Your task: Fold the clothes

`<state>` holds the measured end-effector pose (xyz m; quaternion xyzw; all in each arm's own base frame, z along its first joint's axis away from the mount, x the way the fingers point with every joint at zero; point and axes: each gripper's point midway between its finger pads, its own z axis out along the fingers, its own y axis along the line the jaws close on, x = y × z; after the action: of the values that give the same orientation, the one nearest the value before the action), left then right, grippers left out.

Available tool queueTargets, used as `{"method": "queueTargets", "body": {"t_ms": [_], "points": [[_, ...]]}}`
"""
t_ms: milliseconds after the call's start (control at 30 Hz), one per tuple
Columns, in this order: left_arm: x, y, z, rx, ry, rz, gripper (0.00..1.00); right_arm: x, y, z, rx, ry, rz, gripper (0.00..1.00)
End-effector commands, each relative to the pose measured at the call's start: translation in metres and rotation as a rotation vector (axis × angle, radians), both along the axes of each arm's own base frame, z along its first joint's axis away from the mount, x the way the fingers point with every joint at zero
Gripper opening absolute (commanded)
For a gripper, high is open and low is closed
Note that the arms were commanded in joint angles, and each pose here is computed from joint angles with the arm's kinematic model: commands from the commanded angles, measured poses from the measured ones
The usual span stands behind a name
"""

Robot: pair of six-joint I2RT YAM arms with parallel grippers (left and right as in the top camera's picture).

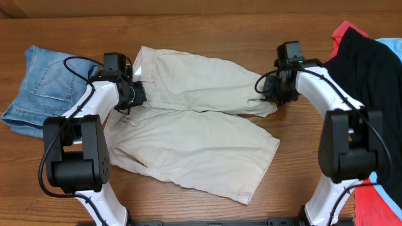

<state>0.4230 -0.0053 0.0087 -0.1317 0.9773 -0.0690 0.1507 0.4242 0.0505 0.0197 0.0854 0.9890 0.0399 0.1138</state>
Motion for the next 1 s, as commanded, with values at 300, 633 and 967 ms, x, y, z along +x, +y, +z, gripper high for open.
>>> {"method": "queueTargets", "body": {"t_ms": [300,633,967], "points": [[0.0,0.003,-0.002,0.013,0.008,-0.001,0.19,0.091,-0.01,0.046,0.024,-0.339,-0.04,0.05],[-0.002,0.003,-0.002,0.013,0.013,-0.001,0.19,0.122,-0.032,0.068,0.006,-0.482,-0.088,0.13],[0.0,0.004,-0.002,0.017,0.008,0.001,0.2,0.054,-0.031,0.012,0.005,-0.149,-0.082,0.5]]}}
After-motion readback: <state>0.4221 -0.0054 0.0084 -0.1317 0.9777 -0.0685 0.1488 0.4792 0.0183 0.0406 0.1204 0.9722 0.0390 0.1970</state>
